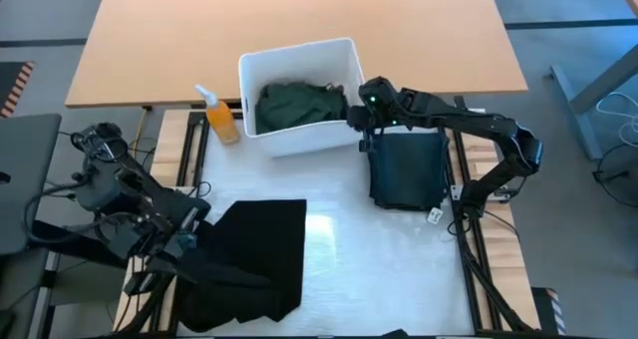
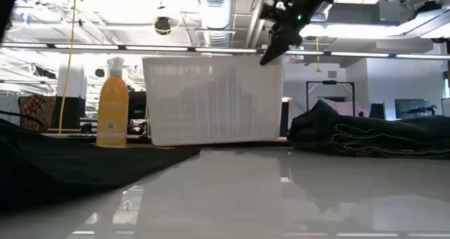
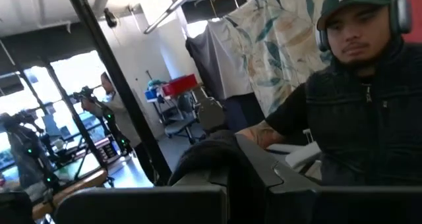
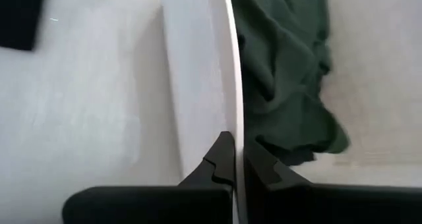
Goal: Fold laundry
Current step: Fold the black t-shirt
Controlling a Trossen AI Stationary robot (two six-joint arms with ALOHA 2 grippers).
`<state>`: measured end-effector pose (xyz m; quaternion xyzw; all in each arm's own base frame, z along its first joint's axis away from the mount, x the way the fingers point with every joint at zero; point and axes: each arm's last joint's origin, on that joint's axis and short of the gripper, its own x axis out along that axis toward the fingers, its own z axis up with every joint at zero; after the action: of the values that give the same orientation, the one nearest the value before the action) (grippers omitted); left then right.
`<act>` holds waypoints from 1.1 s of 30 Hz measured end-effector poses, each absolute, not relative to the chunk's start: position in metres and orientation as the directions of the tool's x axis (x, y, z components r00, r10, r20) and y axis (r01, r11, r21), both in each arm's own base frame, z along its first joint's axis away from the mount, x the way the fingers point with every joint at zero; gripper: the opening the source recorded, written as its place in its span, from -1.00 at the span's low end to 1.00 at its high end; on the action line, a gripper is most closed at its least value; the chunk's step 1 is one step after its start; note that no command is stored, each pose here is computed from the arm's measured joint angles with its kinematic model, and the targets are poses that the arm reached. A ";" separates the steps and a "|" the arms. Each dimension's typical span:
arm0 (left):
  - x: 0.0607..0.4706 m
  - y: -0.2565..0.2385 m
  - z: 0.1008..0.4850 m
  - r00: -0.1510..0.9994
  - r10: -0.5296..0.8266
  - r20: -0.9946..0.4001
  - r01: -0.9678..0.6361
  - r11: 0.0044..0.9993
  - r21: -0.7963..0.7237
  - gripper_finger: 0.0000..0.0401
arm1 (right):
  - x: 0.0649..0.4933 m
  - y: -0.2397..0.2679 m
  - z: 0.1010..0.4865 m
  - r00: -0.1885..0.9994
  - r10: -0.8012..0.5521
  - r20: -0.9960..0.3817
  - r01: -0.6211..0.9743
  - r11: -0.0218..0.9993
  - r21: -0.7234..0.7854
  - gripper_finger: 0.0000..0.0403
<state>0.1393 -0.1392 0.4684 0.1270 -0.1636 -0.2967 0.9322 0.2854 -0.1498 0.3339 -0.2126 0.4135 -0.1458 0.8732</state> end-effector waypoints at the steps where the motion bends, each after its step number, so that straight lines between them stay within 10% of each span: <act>1: 0.141 -0.141 0.468 0.771 -0.595 0.226 0.514 0.791 0.331 -1.00 | 0.285 -0.152 0.331 0.609 -0.445 -0.656 0.093 0.862 -0.498 -0.89; 33: 0.150 -0.148 0.460 0.810 -0.560 0.175 0.495 0.812 0.309 -1.00 | 0.276 -0.157 0.305 0.520 -0.465 -0.716 0.073 0.860 -0.506 -0.68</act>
<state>0.1496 -0.1476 0.4599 0.1253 -0.1297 -0.2795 0.9431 0.2763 -0.1575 0.3050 -0.2118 0.4632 -0.1589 0.8458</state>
